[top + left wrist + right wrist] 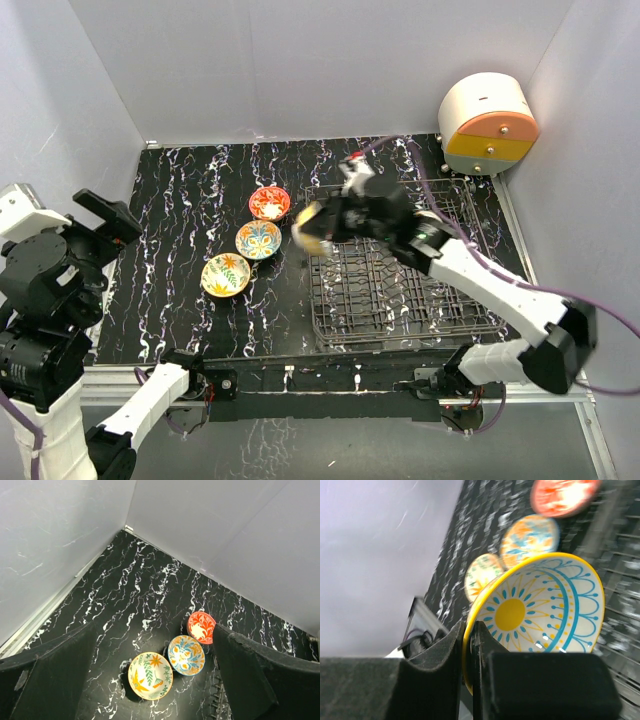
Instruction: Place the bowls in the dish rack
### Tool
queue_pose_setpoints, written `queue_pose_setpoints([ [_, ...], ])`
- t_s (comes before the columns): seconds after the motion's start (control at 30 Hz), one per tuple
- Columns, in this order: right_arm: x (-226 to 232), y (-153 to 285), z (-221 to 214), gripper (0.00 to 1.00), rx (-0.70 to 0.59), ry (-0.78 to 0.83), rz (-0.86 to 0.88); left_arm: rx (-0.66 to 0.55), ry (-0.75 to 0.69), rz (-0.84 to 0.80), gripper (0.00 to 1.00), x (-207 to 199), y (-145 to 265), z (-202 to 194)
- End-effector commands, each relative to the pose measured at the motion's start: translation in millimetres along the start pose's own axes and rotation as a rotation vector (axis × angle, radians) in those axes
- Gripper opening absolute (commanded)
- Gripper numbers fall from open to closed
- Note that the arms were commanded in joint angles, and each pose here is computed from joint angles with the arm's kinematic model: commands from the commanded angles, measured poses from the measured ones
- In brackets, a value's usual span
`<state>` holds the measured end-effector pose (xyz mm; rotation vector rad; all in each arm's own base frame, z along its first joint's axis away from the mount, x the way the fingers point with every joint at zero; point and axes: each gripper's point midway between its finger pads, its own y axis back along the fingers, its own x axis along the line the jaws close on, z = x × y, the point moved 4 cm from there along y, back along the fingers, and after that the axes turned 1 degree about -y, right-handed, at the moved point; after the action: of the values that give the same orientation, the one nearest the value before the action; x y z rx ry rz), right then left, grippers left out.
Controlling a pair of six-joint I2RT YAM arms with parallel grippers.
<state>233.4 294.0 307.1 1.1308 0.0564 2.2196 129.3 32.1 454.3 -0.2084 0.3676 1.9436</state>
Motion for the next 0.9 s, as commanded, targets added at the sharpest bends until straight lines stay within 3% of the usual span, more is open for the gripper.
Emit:
queue_pose_setpoints([
  [0.0, -42, 49, 31, 0.08, -0.140, -0.124, 0.021, 0.069, -0.010, -0.076, 0.97, -21, -13, -11],
  [0.13, -107, 87, 33, 0.08, -0.218, -0.260, -0.055, 0.114, -0.017, -0.121, 0.97, -33, -19, -18],
  [0.37, -179, 130, 38, 0.08, -0.348, -0.402, -0.052, 0.206, -0.049, -0.199, 0.97, -53, -29, -32],
  [0.87, -230, 121, 8, 0.09, -0.267, -0.539, -0.023, 0.241, -0.032, -0.214, 0.97, -60, -36, -42],
])
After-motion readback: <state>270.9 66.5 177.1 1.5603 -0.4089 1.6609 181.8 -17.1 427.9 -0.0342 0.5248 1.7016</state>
